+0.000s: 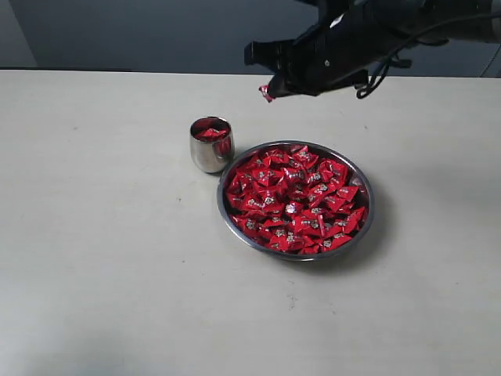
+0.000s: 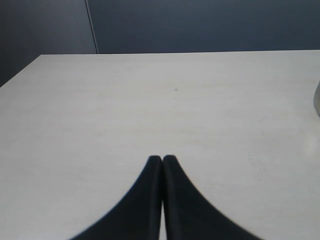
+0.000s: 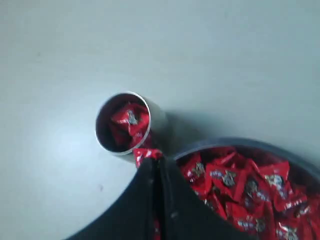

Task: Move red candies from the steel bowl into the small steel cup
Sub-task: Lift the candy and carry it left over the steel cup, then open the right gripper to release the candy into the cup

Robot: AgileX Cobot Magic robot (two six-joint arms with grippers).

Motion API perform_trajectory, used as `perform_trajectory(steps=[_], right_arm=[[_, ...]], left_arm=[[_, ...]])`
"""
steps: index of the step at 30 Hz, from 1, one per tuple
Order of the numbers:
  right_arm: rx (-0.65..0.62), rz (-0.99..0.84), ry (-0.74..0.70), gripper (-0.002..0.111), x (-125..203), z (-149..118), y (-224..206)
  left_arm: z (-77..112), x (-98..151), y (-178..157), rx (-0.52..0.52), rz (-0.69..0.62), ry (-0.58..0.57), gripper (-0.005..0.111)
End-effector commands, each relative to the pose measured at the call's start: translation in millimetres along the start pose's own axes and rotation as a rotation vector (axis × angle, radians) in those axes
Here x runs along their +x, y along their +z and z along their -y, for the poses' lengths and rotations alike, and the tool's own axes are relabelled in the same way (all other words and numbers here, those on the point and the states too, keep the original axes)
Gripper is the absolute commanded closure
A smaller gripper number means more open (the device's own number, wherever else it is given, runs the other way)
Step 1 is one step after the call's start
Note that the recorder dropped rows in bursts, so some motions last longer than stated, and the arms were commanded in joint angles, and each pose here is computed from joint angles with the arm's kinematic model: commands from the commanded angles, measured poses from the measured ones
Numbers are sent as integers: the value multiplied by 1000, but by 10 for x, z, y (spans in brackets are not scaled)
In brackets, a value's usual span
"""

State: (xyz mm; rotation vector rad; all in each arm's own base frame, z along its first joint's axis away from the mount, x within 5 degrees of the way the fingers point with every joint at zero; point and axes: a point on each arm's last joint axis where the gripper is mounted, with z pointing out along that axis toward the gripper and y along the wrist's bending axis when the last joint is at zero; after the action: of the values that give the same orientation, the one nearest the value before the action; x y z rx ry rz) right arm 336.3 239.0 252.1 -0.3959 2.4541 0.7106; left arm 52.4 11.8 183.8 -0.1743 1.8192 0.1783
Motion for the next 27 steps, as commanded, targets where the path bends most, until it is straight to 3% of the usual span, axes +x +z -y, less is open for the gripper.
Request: perform_trajectory(steps=[1,10,17,27], right_arm=[[-22,63,-44,109,-259,-93,-39],[-74,-12,-54,109,-410,-178,409],[-111,-55,-118,109,-348,-383,790],[-107,-140,-119,109,-196,-340,1079]], left_arm=[[4,4,1,6,11,-6,106],[4,4,1,6,11,-6,106],[4,4,1,6,11,-6,106],[4,4,1,6,11,-6,106]])
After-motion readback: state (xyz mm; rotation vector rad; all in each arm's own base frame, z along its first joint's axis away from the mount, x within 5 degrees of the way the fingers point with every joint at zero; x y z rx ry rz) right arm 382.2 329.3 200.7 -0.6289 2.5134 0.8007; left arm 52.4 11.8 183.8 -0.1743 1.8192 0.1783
